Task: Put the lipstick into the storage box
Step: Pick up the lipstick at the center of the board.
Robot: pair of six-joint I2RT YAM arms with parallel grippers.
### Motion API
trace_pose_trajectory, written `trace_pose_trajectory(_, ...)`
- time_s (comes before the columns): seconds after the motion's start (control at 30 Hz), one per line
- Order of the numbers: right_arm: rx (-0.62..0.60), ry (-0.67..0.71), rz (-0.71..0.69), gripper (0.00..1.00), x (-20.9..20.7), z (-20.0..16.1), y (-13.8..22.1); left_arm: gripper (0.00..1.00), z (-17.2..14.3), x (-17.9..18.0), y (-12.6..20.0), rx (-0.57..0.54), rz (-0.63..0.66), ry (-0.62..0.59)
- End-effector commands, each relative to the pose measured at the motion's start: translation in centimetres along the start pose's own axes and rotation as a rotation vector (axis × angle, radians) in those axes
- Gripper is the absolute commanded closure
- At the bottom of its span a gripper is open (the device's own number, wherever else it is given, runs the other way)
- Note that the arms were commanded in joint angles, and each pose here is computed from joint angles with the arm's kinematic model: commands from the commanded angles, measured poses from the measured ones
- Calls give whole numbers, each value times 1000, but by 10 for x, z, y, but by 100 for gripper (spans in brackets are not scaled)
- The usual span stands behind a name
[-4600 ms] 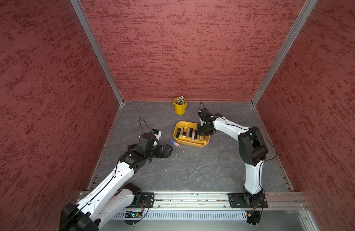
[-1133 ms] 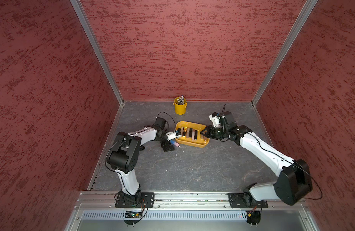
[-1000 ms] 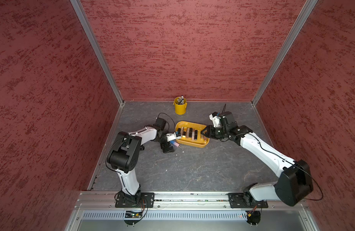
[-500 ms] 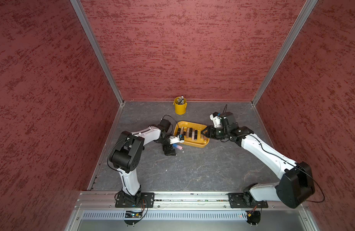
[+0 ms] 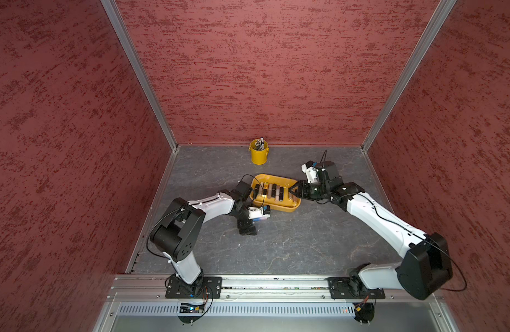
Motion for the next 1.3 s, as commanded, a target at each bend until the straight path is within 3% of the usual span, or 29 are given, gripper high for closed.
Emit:
trace_pose_trajectory(0.0,-23,17,22,58,6,0,7,7,3,15,5,-21,82,69)
trace_pose_trajectory(0.27,-28,15,23,58,7,0,10,8,-2,30,-4,58,84,113)
trace_pose_trajectory(0.6,-34,11,29,59,8,0,10,41,-4,24,-9,118,55,120)
trace_pose_trajectory(0.7,-41,10,28,58,7,0,12,47,-7,20,-12,137,41,119)
trace_pose_trajectory(1.03,-48,12,19,58,4,-2,13,66,-1,9,-14,122,-11,111)
trace_pose_trajectory(1.27,-45,13,19,58,3,-2,12,87,9,4,-9,72,-38,127)
Point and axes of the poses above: each gripper's point midway between its finger pads, its own y axis back along the fingers, its own x axis along the line the jaws close on, z = x × y, the point moved 3 cm from there along y, back along the fingers, and after that the axes turned 8 degrees about -y, right-handed, at the moved point
